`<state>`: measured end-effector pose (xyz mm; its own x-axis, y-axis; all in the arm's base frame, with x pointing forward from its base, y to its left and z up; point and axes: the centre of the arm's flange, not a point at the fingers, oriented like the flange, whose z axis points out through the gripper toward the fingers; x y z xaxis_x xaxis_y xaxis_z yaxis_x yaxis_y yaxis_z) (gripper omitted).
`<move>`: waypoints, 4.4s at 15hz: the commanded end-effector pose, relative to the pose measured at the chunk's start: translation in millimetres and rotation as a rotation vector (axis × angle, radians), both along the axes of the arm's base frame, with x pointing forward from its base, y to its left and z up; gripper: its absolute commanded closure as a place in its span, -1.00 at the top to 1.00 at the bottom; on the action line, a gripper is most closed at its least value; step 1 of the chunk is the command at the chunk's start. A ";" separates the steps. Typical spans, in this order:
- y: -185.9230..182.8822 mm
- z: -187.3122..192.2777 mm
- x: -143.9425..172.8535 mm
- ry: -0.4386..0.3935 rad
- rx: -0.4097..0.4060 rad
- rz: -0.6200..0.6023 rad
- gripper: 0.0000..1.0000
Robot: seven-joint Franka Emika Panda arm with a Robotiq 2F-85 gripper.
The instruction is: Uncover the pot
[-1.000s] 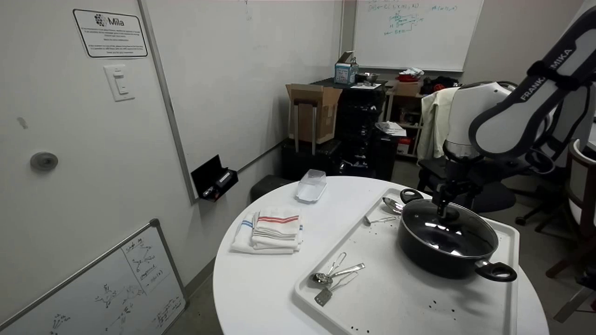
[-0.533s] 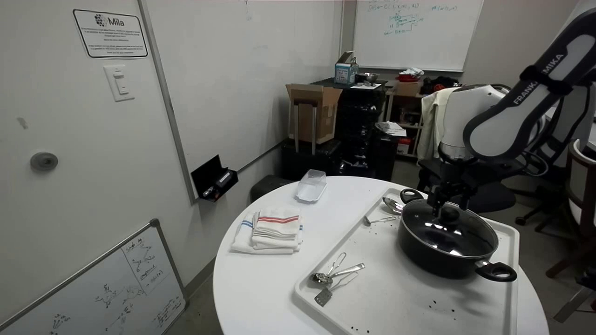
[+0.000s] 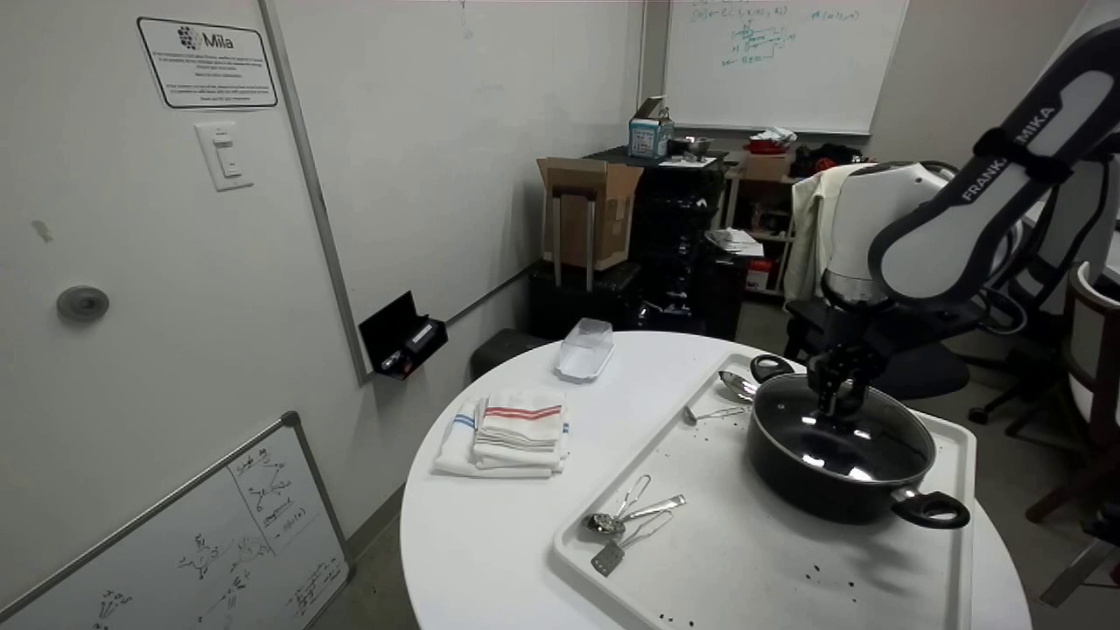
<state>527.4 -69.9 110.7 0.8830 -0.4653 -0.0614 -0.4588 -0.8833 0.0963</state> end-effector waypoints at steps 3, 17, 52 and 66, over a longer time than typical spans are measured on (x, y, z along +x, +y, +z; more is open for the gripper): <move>-0.2 5.7 2.5 -0.037 0.000 -0.014 -0.50; 22.7 62.7 -20.4 -0.092 0.050 0.074 -0.50; 253.3 -69.9 -1.4 0.146 0.070 0.560 -0.50; 244.4 -101.2 0.9 0.192 0.056 0.555 0.05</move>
